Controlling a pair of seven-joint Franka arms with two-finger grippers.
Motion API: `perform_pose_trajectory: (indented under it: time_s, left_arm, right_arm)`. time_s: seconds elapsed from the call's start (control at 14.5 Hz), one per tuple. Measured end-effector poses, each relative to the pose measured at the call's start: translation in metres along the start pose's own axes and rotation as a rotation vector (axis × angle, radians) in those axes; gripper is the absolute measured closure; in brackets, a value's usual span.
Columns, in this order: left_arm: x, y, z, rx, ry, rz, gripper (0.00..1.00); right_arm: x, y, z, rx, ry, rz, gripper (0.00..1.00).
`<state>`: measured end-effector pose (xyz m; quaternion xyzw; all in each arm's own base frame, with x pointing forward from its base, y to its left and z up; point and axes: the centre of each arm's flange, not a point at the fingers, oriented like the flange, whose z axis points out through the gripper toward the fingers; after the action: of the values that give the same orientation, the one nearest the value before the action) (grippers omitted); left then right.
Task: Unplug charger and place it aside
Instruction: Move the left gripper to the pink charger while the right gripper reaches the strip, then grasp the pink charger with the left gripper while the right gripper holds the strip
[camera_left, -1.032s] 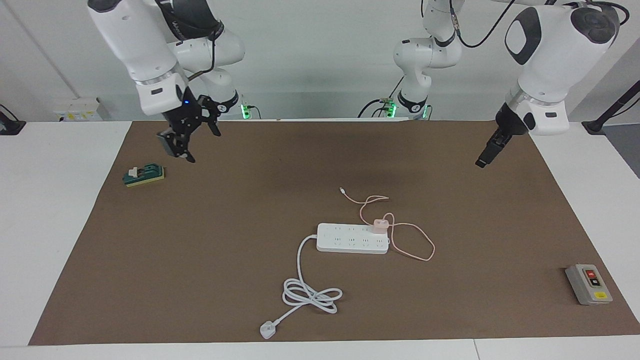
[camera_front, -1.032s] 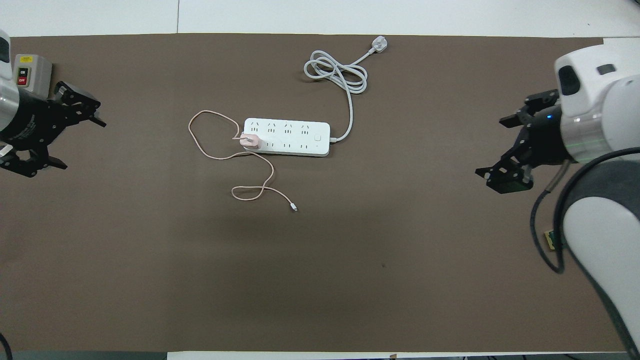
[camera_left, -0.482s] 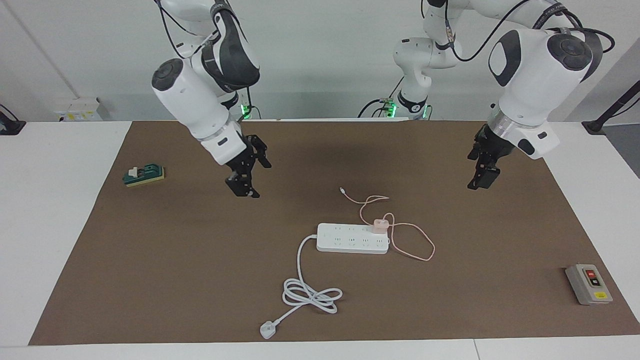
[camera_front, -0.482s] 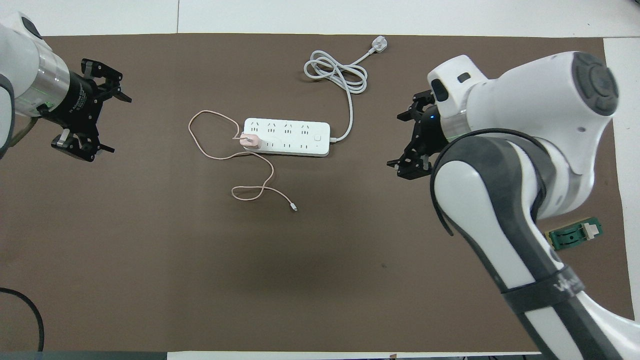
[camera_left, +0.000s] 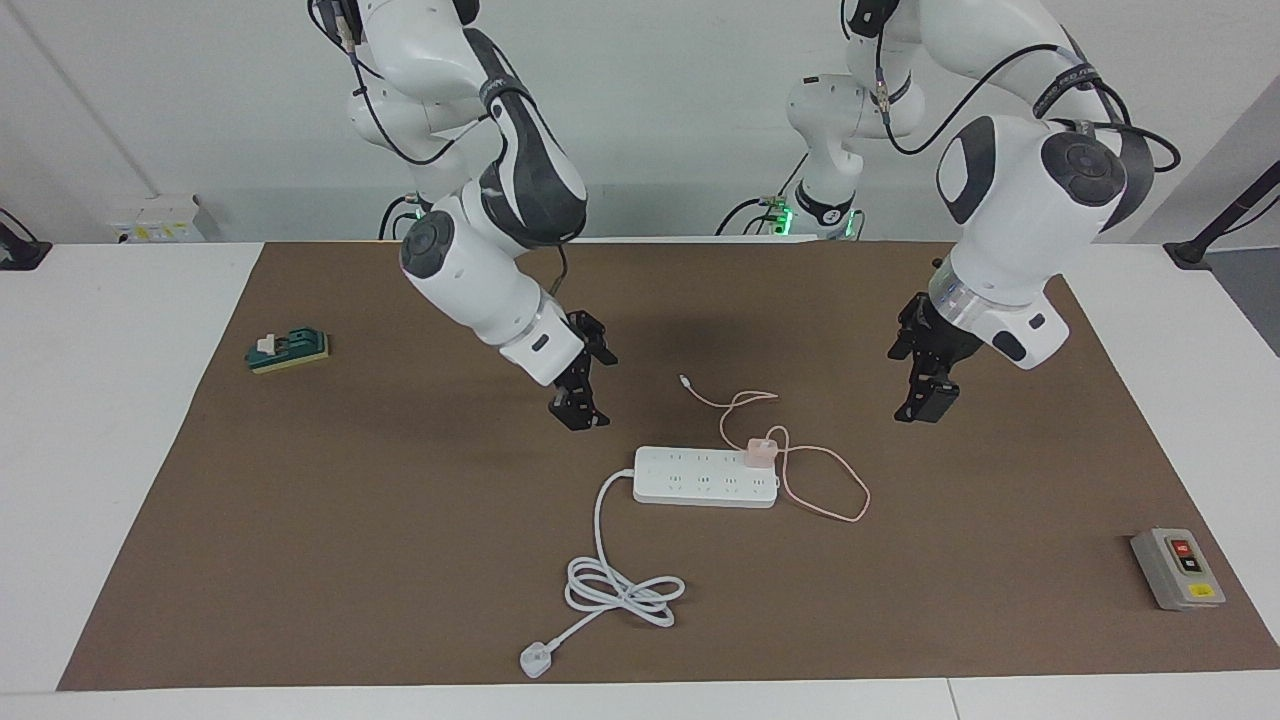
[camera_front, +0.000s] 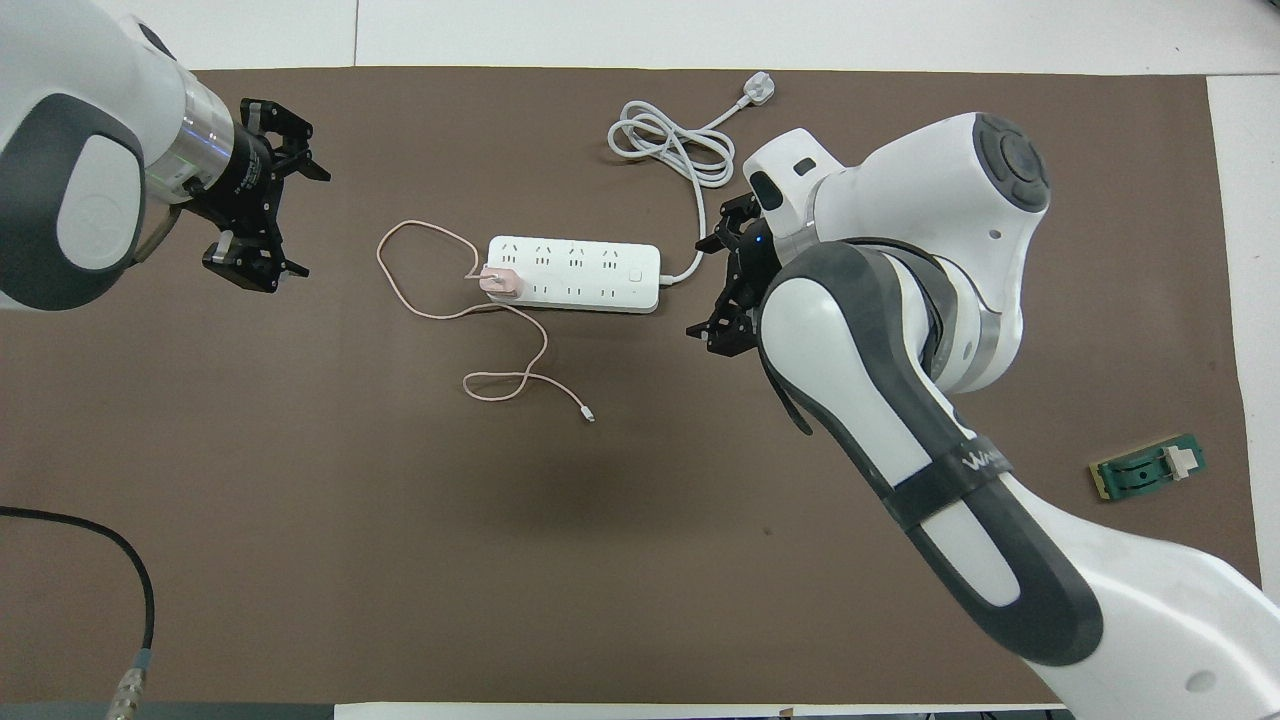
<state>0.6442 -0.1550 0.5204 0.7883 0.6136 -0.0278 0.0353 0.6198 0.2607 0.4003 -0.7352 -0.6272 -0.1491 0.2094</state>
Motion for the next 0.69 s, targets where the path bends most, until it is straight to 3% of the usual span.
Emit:
perform_pose_trajectory:
  time_s: [0.28,0.69]
  left_arm:
    - [-0.025,0.022,0.031,-0.048,-0.005,-0.022,0.00]
    - [-0.069,0.038,0.086,0.004,0.018,-0.031,0.00]
  right_arm:
    - [-0.001,0.026,0.039,0.020,0.008,-0.109,0.00]
    - [0.005,0.056,0.077,0.080,0.000,-0.223,0.00]
